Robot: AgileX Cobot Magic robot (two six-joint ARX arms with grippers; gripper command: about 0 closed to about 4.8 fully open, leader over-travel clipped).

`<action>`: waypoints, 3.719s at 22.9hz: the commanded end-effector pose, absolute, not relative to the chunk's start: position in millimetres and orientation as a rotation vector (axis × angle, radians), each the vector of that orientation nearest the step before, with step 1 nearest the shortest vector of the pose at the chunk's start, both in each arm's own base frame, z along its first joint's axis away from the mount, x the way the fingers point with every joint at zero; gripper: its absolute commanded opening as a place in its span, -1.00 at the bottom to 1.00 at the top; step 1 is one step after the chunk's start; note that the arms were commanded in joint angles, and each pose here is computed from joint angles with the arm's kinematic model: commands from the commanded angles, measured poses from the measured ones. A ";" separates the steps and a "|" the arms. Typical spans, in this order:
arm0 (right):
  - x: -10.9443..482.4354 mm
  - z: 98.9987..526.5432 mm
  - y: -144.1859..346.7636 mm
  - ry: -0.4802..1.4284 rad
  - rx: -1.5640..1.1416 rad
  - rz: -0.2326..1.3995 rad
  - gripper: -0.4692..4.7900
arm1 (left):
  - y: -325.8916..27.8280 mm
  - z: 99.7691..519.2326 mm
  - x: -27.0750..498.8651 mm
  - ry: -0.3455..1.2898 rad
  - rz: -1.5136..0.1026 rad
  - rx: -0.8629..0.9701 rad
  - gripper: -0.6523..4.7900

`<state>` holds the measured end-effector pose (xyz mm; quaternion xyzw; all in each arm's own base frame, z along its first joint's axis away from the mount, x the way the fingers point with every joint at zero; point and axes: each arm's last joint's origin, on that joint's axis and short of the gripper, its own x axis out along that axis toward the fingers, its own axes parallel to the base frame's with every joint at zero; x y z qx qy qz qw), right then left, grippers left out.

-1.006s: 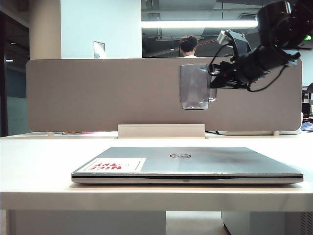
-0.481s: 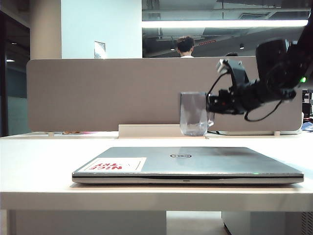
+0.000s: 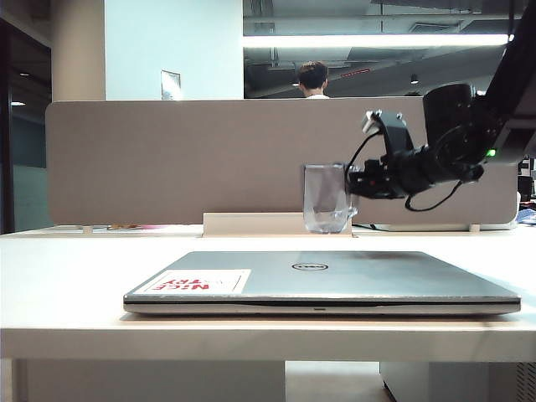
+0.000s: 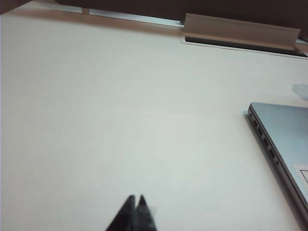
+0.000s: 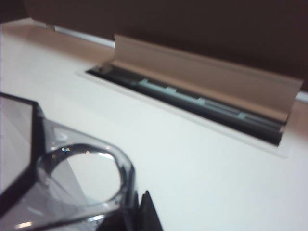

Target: Pick up the water cup and place it on the side of the laptop away from you.

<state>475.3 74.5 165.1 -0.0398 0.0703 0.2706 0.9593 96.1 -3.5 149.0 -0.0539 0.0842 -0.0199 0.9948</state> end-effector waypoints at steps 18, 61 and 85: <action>490.5 137.5 77.5 0.212 -0.098 0.571 -0.84 | -3.4 148.0 95.8 0.184 -0.038 -0.111 -0.78; 455.5 179.2 71.7 0.600 -0.080 0.592 -0.73 | -3.4 148.0 95.8 0.185 -0.038 -0.111 -0.78; 432.2 194.6 133.9 0.628 -0.108 0.744 -0.84 | -3.4 148.0 95.8 0.185 -0.039 -0.111 -0.78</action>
